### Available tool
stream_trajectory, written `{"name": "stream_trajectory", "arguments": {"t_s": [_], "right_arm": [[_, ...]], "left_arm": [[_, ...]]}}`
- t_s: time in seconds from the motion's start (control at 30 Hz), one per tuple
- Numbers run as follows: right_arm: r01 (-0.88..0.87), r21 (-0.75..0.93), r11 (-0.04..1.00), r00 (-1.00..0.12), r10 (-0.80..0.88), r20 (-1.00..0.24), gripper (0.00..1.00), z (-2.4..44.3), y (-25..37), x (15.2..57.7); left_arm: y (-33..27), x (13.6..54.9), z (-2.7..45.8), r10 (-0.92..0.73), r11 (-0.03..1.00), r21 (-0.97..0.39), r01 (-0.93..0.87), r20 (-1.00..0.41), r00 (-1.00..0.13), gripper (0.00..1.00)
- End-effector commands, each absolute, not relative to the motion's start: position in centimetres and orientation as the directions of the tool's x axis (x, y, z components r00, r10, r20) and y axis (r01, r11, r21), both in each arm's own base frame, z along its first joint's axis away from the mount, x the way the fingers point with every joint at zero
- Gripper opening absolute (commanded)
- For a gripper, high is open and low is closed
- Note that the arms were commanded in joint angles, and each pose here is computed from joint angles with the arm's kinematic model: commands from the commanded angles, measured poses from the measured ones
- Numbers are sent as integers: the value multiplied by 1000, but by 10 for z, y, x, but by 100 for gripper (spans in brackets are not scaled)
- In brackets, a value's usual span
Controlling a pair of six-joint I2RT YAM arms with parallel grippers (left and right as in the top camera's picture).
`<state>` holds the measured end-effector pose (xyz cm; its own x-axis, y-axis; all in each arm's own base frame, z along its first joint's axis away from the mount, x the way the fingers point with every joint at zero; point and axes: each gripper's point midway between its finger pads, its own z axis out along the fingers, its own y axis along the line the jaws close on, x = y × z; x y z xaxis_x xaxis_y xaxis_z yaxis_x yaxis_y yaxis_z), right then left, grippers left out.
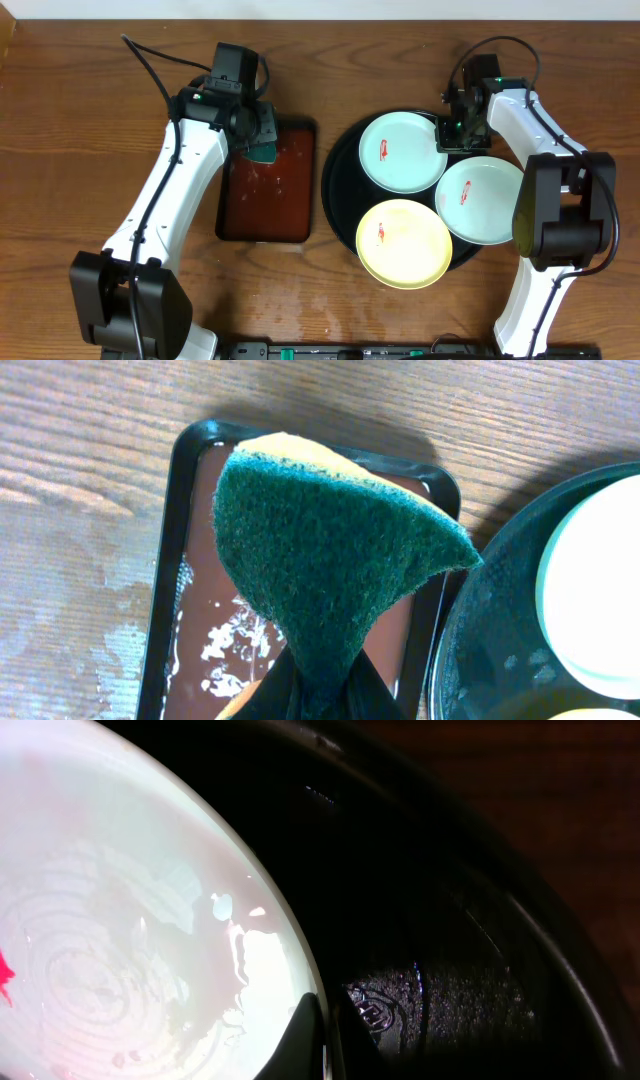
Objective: Clean dirty plates on tray and stack at the side
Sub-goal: 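Lift the sponge with the left gripper and hold it above the small tray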
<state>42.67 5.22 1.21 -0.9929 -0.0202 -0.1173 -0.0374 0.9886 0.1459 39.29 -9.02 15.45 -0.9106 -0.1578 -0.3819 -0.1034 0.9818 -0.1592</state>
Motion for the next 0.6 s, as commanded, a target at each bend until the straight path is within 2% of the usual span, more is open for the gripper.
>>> {"name": "stream_trajectory", "arguments": {"t_s": [0.0, 0.2, 0.43, 0.57], "right_arm": [[-41, 143, 989, -992, -24, -121, 1, 11, 54, 428], [-41, 143, 989, -992, -24, -121, 1, 11, 54, 428], [-40, 143, 989, -993, -24, -117, 1, 11, 54, 427], [-40, 143, 989, -993, -24, -116, 1, 11, 54, 427]], "left_arm": [[-88, 396, 167, -103, 990, -135, -49, -427, -898, 7], [-89, 397, 183, -45, 993, -117, 13, -482, -875, 7], [-77, 400, 256, -90, 993, -120, -11, -680, -727, 7], [-75, 392, 280, -117, 989, -145, -16, -720, -684, 7]]}}
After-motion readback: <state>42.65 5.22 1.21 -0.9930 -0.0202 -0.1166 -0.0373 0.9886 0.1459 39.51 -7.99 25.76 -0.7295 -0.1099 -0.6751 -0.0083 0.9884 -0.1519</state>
